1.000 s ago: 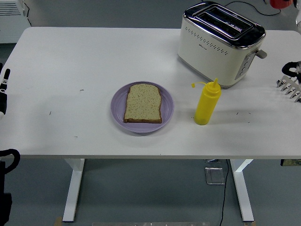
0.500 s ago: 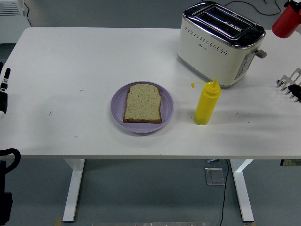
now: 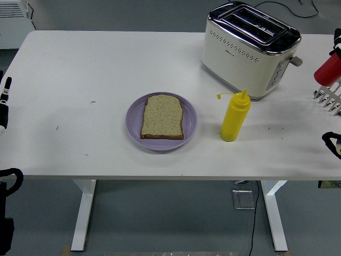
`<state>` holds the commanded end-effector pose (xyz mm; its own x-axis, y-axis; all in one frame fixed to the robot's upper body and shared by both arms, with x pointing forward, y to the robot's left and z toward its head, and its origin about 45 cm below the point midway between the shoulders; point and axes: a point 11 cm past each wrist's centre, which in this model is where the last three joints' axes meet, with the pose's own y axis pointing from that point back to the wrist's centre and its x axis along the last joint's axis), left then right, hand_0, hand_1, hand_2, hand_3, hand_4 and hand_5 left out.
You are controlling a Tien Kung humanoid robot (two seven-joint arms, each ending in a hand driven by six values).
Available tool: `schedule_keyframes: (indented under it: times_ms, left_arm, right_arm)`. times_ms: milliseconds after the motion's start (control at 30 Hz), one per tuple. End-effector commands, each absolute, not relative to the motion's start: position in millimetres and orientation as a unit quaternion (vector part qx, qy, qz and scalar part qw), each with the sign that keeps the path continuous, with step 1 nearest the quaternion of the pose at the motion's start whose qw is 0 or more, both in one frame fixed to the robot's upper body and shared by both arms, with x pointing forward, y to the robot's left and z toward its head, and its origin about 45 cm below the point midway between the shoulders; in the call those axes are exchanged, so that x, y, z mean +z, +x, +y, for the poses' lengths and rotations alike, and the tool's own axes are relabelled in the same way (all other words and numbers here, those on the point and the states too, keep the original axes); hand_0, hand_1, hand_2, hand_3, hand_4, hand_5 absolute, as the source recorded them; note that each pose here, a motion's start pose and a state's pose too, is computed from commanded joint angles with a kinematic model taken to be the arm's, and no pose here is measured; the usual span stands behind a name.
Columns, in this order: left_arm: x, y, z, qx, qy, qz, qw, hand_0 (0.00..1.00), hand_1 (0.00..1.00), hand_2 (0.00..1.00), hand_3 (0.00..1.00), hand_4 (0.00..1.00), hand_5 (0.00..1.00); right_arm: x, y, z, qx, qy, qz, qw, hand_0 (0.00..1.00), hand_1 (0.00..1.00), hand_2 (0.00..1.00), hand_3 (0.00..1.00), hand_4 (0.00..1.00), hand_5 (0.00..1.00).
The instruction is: Pick up the cup,pour liquid into bread,place the cup on the desk
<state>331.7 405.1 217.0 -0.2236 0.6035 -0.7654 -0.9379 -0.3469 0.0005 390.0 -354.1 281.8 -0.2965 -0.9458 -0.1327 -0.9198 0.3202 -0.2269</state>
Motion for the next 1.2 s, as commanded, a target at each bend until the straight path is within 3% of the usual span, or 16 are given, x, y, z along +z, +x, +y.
schedule_keyframes:
  times_ms: [533, 1200]
  left_arm:
    - [218, 332, 404, 0.743, -0.346, 0.241, 0.519, 0.794, 0.745, 0.743, 0.701, 0.506, 0.994]
    - [216, 333, 402, 0.743, -0.344, 0.243, 0.520, 0.795, 0.744, 0.743, 0.702, 0.506, 0.994]
  right_arm:
    - [223, 365, -316, -0.098, -0.621, 0.776, 0.051, 0.119, 0.158, 0.279, 0.329, 0.493, 0.002]
    - [190, 363, -290, -0.067, -0.647, 0.759, 0.042, 0.116, 0.157, 0.282, 0.330, 0.482, 0.002]
